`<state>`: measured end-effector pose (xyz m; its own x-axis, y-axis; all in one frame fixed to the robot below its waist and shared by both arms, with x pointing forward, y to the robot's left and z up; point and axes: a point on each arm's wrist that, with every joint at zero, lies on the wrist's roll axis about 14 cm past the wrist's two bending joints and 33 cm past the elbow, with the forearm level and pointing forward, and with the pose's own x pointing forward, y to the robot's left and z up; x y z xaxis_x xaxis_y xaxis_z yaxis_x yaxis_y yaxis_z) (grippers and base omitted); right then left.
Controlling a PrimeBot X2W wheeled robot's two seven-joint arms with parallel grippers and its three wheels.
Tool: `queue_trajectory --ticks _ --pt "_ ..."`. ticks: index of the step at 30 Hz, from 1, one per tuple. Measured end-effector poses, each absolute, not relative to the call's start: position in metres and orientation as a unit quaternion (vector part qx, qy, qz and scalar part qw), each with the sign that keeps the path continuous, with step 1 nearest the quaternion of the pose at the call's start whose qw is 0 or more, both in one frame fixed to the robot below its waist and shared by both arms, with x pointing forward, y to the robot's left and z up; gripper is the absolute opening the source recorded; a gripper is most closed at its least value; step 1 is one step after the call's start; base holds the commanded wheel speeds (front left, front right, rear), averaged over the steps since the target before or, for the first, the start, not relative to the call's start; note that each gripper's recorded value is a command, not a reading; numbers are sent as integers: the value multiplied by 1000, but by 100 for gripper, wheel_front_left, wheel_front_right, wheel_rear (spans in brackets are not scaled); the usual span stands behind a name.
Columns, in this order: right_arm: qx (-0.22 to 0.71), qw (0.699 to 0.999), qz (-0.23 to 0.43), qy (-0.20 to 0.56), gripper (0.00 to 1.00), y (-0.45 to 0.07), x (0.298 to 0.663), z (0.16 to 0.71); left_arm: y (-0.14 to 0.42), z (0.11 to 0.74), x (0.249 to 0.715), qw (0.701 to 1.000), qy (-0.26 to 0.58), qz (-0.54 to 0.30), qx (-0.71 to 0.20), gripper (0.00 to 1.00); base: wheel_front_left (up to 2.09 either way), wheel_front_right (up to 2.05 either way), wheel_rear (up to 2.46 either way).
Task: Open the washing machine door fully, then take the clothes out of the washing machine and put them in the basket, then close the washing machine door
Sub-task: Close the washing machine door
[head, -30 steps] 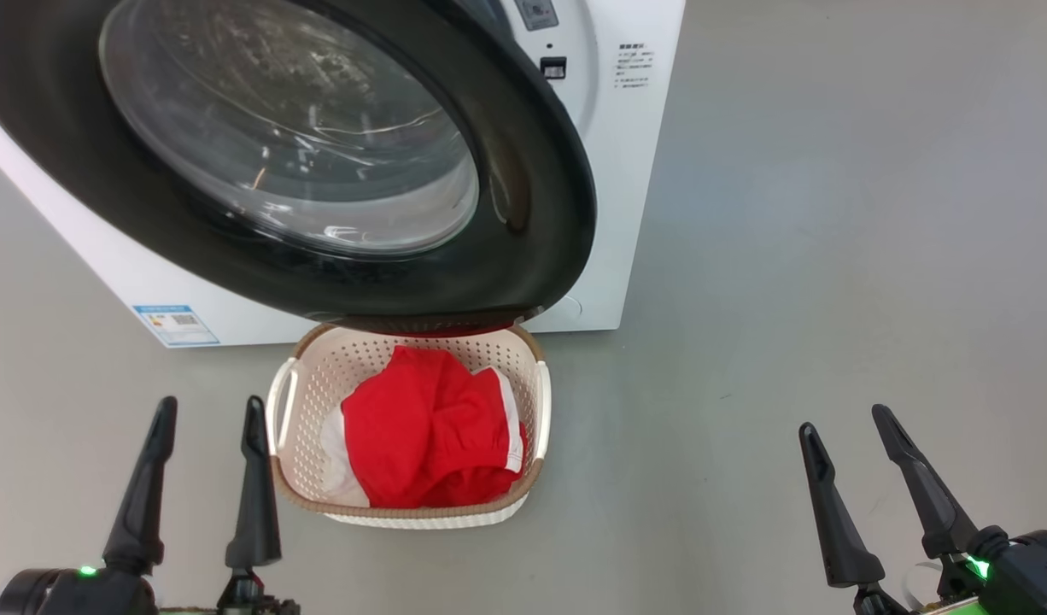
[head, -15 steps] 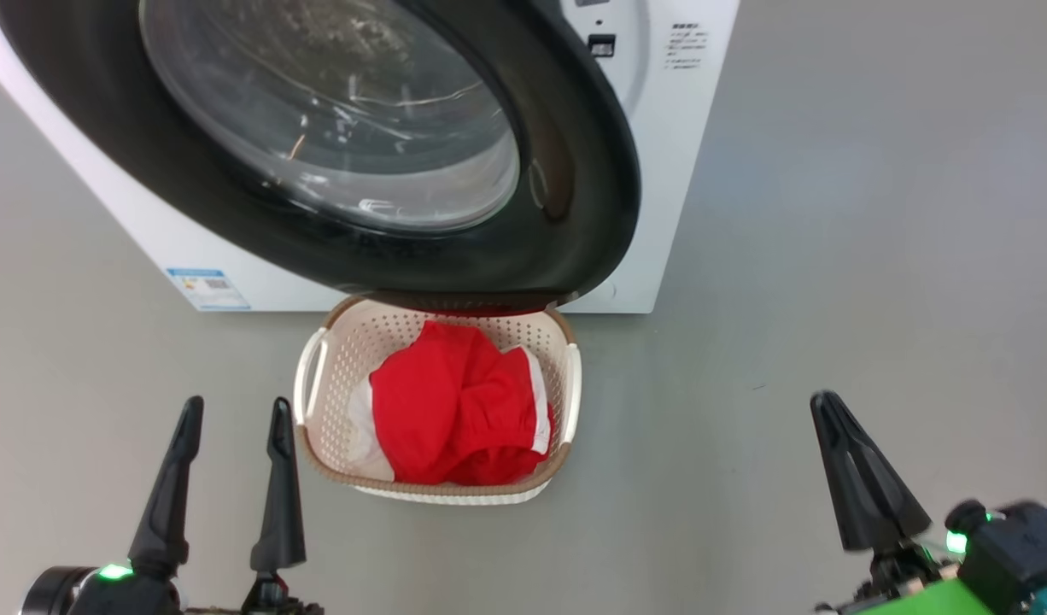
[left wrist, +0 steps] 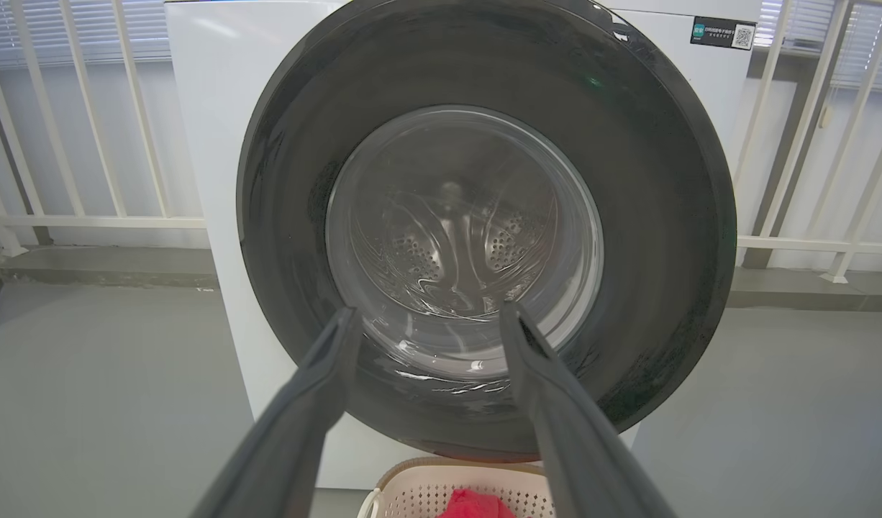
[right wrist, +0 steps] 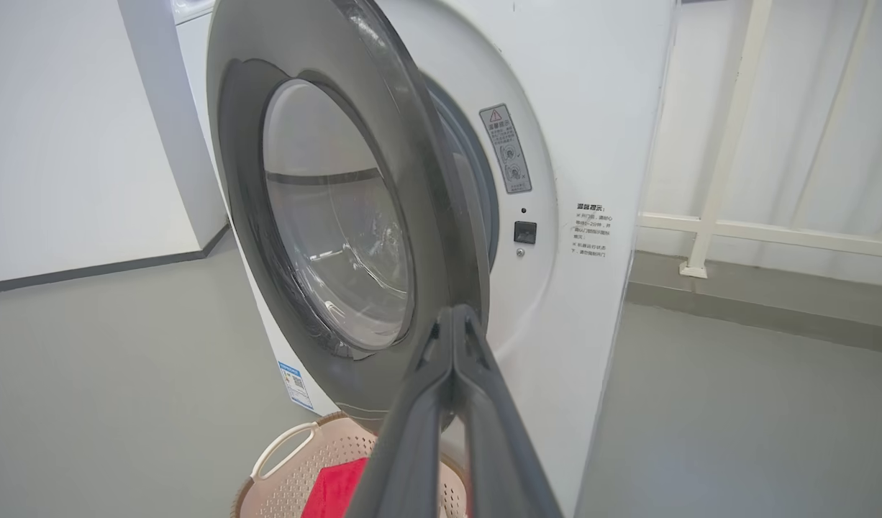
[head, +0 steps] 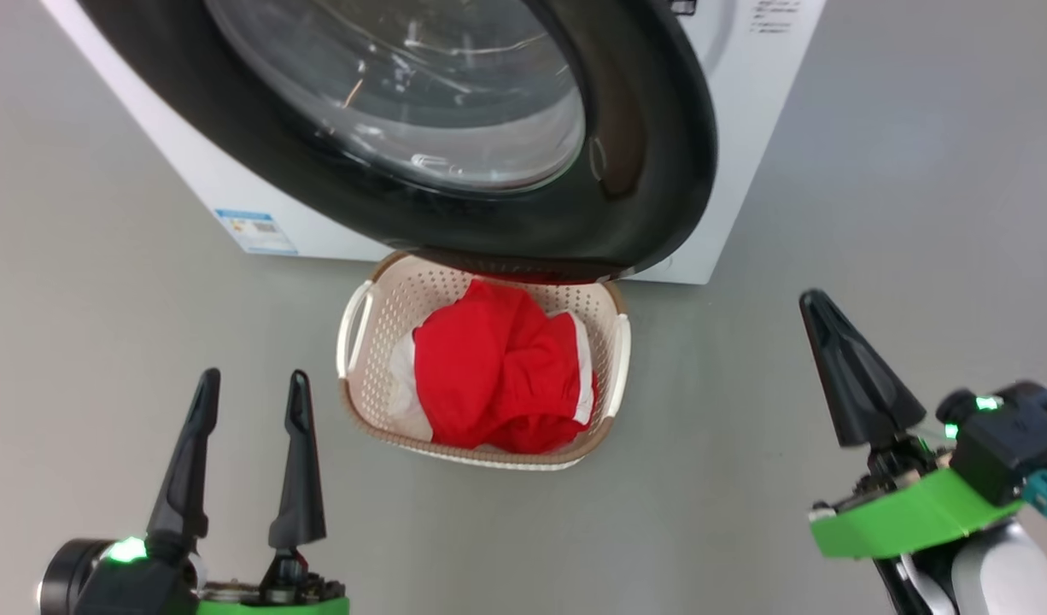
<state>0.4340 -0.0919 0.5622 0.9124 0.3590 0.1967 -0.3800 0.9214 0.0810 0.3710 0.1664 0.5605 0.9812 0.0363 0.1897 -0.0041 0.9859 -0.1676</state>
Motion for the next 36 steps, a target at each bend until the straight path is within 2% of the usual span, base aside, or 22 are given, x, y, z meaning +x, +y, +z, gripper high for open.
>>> queue_trajectory --ticks 15,28,36 --pt "44 957 271 -91 0 -44 506 553 178 545 384 993 -80 33 -75 100 0 0 0" --pt "33 949 301 -84 0 -20 551 534 184 529 390 995 -60 43 -69 100 0 0 0" --pt "34 951 292 -92 0 -25 575 534 182 525 397 995 -58 40 -66 100 0 0 0"
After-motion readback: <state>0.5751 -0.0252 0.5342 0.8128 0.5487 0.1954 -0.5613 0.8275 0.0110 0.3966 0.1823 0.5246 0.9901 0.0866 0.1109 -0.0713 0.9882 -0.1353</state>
